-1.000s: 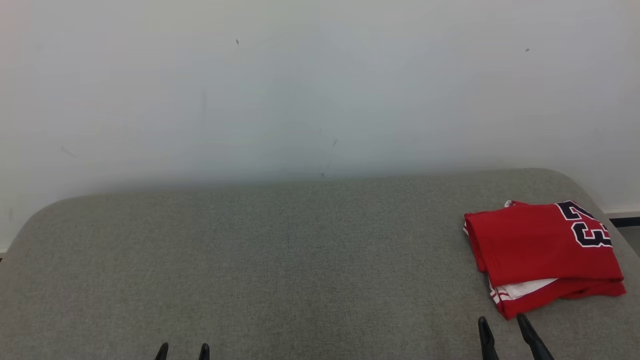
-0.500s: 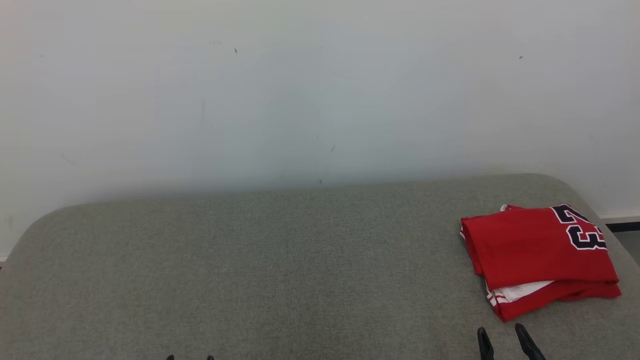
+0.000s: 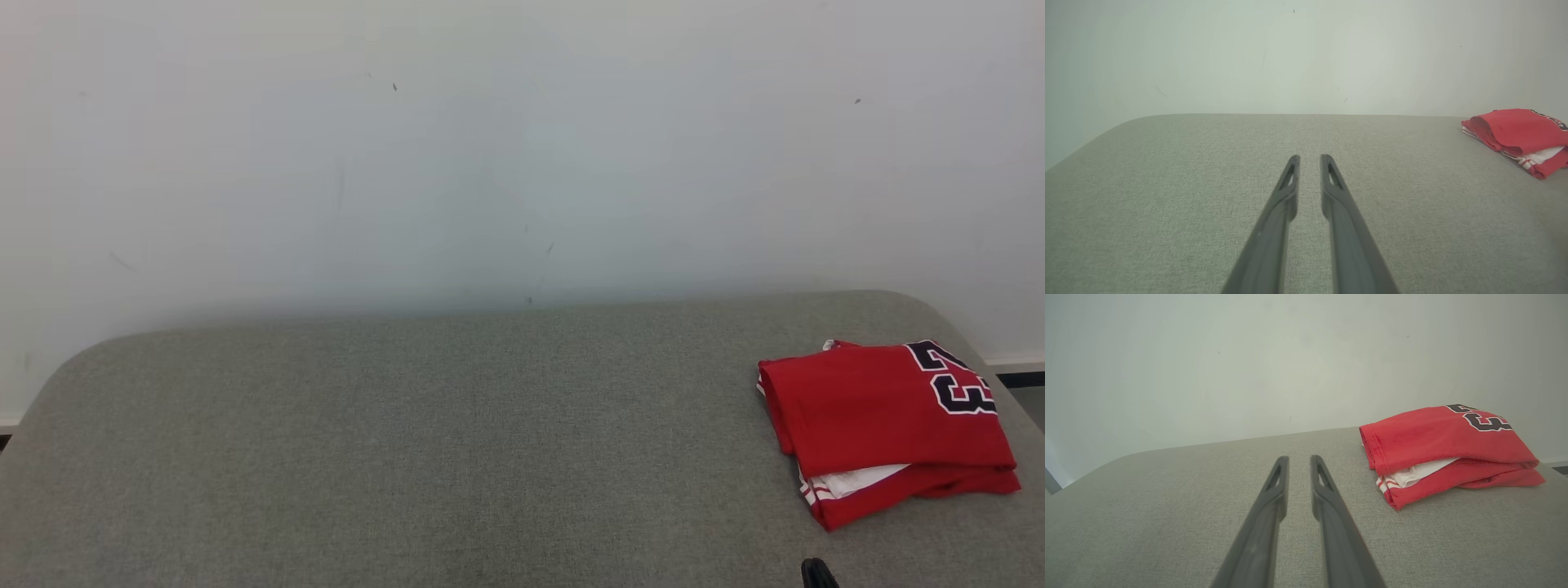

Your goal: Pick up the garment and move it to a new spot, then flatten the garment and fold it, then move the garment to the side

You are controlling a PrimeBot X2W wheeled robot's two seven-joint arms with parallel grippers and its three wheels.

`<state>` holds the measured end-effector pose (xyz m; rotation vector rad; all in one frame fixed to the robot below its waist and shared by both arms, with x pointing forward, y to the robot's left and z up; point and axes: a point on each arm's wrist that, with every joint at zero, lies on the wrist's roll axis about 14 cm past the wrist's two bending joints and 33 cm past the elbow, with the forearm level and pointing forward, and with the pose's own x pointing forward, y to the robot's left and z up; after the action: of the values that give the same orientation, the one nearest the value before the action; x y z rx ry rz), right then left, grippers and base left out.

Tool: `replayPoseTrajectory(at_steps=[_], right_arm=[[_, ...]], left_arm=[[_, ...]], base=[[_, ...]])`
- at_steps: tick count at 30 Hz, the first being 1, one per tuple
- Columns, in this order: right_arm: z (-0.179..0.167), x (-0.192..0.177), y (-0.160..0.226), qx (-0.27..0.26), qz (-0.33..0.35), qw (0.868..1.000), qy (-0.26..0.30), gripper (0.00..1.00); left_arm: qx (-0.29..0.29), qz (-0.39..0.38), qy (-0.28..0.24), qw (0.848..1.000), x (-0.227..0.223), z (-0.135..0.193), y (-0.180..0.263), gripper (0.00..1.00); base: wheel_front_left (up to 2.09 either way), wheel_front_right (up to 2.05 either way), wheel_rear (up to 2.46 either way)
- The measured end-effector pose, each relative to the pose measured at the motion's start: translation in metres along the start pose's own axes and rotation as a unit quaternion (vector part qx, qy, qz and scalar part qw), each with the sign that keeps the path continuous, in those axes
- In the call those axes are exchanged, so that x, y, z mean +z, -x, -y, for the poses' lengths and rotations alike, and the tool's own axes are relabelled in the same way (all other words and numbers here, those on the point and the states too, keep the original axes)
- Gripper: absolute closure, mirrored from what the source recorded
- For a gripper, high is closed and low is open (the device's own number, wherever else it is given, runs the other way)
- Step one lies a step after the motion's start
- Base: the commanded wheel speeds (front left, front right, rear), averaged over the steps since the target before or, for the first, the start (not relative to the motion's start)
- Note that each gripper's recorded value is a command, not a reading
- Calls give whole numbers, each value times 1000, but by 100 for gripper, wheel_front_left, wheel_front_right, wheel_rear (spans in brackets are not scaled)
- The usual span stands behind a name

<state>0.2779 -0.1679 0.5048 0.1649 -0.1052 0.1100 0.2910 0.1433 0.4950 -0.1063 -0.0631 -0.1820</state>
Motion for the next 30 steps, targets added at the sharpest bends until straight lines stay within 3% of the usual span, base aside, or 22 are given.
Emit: replayPoseTrajectory(at_steps=[4,13,30], right_arm=[[2,-16,6,-6,-27,1000,-8,100],[7,-20,-8,-25,-40,995,-88,100],[8,-19,-39,-40,-51,973,-224,100]], left_arm=[[6,-22,8,1000,-13,-2,5,100],[46,-21,90,995,-12,-20,4,100],[101,6,230,968,-2,-47,0,100]], base=[[0,0,0],[0,0,0],[0,0,0]])
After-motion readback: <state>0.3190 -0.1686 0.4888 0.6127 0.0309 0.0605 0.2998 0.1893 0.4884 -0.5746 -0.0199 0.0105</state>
